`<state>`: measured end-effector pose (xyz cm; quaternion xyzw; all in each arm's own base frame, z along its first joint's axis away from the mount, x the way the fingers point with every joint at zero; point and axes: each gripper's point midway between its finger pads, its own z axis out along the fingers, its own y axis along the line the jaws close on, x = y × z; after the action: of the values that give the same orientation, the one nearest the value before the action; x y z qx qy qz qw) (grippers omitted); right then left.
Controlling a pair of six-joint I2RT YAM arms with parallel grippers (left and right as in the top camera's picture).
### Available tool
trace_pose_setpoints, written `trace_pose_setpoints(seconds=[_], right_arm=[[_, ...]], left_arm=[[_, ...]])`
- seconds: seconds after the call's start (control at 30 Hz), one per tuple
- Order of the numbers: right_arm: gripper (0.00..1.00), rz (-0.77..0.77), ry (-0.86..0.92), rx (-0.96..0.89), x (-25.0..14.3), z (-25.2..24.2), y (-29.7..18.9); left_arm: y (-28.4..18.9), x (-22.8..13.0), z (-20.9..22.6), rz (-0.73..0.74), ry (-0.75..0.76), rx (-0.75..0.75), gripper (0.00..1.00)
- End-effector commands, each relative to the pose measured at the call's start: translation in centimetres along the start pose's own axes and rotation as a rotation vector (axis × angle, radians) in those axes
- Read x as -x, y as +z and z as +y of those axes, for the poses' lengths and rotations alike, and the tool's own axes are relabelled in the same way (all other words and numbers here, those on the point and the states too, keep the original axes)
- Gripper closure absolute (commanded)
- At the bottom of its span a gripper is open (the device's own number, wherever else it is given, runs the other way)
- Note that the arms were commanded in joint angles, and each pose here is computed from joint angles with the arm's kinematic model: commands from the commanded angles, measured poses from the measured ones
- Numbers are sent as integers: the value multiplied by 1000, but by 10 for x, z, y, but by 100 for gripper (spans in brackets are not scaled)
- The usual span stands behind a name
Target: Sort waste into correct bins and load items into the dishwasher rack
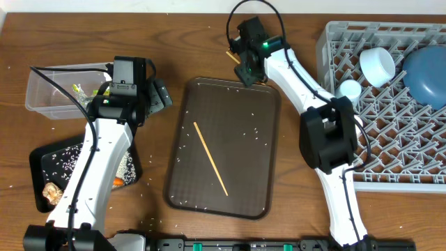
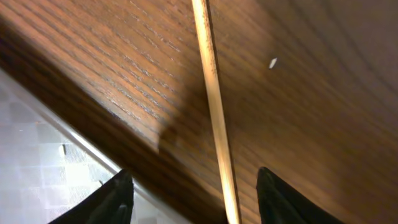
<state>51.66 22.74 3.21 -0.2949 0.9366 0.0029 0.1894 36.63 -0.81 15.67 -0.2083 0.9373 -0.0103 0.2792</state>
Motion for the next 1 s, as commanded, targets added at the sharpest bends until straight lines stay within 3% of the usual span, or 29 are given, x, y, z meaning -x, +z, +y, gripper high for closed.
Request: trace_pose_setpoints(seconds=[0.0, 0.97], right_arm=[[46, -15, -1, 10, 3, -1, 3], [58, -34, 81, 0, -3, -19, 38]], left_arm=[[-3, 3, 2, -15, -7, 10, 2], [-3, 3, 2, -15, -7, 10, 2]])
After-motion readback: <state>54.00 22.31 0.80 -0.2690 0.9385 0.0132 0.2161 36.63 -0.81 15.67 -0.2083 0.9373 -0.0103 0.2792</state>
